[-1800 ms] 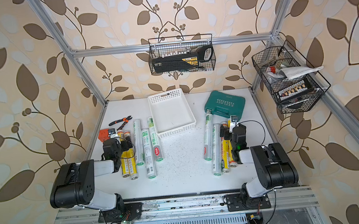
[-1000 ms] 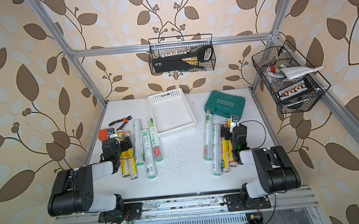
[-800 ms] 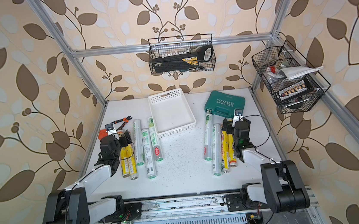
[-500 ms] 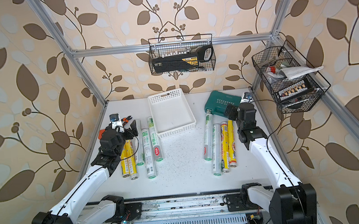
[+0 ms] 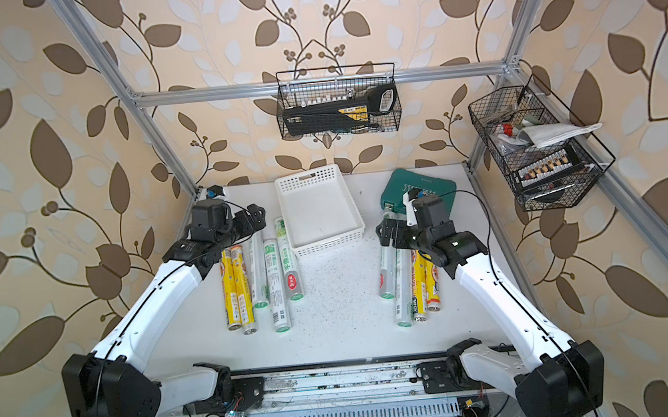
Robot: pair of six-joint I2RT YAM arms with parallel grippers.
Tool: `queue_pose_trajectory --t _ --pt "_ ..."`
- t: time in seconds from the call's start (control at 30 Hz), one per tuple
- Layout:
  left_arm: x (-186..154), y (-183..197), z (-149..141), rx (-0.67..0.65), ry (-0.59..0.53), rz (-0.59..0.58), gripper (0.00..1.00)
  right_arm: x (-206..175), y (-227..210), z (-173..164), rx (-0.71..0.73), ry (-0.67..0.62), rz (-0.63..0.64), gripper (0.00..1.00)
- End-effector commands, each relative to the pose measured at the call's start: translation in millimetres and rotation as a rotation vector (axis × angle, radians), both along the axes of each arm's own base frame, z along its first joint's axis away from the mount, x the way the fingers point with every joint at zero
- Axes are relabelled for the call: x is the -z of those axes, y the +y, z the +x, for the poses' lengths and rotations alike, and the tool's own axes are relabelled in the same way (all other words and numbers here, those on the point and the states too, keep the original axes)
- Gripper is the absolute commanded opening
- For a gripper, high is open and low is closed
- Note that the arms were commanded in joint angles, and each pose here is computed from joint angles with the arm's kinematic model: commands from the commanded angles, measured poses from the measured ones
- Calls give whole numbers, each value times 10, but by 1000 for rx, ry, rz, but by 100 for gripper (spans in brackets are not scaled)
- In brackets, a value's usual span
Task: Put the plastic wrap into the basket
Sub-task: Move the basket to the center of the board.
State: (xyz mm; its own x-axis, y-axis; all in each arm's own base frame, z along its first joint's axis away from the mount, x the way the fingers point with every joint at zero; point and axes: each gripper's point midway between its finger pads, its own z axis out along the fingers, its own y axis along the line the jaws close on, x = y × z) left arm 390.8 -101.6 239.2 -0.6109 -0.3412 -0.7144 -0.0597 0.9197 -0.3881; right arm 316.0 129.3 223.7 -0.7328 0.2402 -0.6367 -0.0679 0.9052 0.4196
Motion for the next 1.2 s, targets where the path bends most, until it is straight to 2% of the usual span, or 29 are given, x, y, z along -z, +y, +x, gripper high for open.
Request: queue_pose_trajectory --t 0.0,0.1,0.3,0.7,0.83,1.17 --pt "143 -64 -18 -9 129 -48 99 24 243 -195 -66 28 12 99" --pt "340 -114 131 -6 213 -30 99 120 449 -296 -123 45 12 99" --pt "539 -159 499 -15 271 -63 99 360 681 -439 -201 88 -15 97" --pt "908 -166 1245 -42 344 -81 87 575 633 -568 -237 134 -71 94" --pt "1006 -172 1382 -50 361 -72 86 616 608 -613 -233 142 -69 94" --pt "1277 -417 1560 12 393 -131 70 679 534 -674 -222 158 -91 93"
